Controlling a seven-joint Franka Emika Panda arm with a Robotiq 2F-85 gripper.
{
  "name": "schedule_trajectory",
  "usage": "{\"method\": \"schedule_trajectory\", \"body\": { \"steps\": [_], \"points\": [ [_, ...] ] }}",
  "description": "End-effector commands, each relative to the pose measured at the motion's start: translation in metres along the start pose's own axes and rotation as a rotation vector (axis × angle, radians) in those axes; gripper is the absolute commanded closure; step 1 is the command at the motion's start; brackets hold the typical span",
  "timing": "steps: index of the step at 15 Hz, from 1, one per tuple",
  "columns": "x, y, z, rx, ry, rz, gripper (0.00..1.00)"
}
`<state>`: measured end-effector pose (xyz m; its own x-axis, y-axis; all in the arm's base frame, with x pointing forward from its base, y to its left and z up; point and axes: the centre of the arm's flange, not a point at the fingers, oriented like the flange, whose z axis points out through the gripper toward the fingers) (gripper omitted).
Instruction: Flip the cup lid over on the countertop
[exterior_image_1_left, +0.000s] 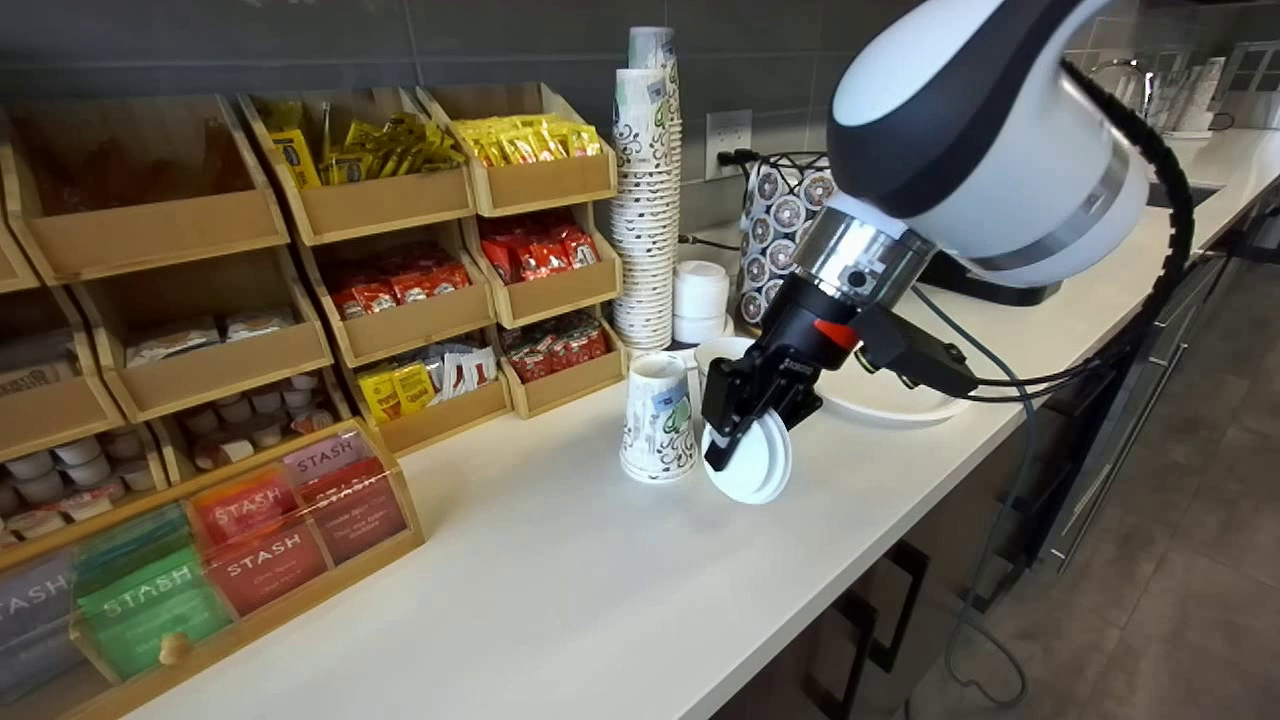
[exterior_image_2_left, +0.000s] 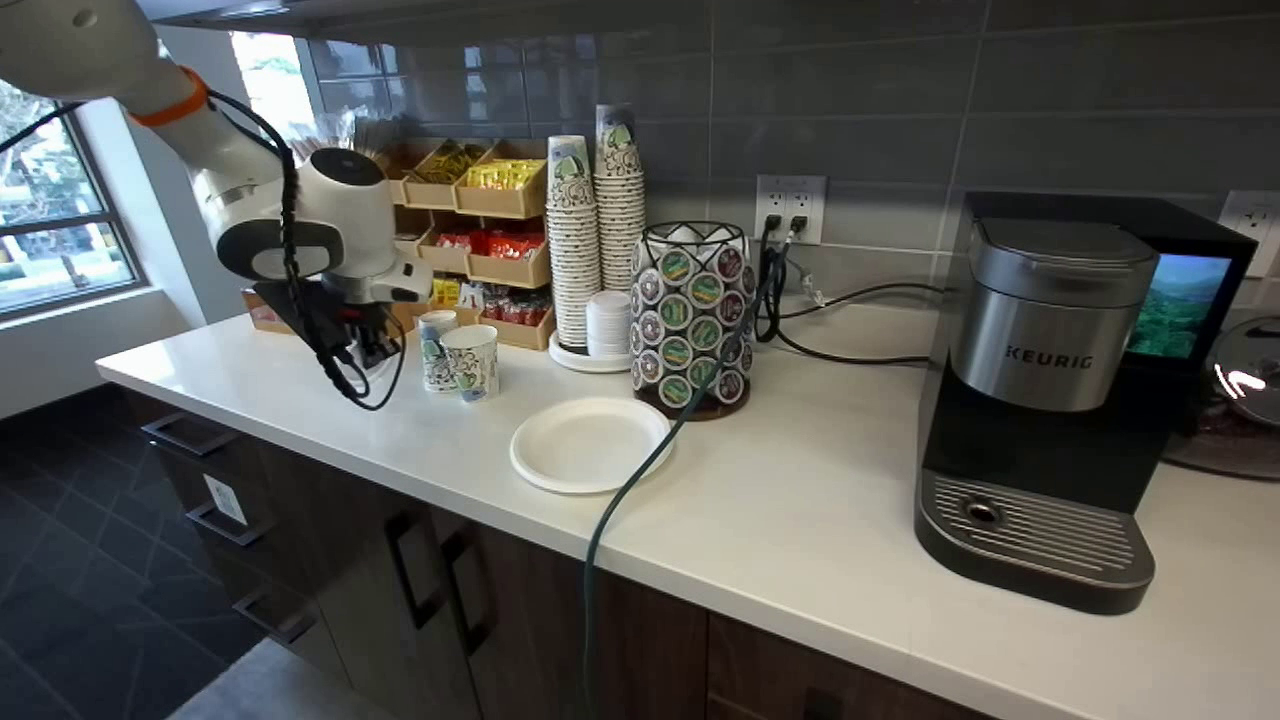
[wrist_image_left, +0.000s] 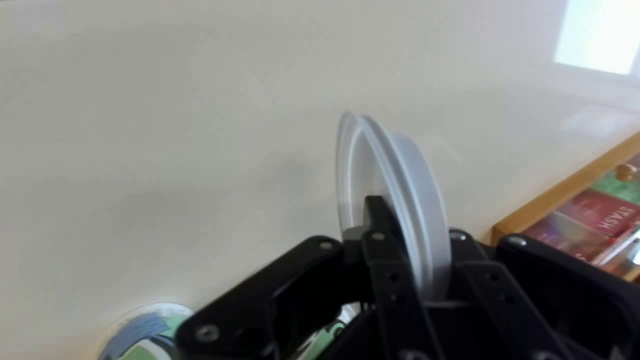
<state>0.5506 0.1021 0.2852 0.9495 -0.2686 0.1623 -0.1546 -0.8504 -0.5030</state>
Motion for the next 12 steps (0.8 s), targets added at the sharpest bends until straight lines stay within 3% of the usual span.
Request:
{"method": "schedule_trajectory", "body": {
  "steps": [1, 6, 7, 12],
  "points": [
    [0.003, 0.024, 0.033, 0.145, 0.009, -0.018, 0.88],
    [0.000, 0.053, 0.075, 0.242, -0.015, -0.022, 0.88],
    [-0.001, 0.058, 0.079, 0.250, -0.019, -0.022, 0.71],
    [-0.005, 0.068, 0.078, 0.253, -0.034, -0.024, 0.38]
  ]
}}
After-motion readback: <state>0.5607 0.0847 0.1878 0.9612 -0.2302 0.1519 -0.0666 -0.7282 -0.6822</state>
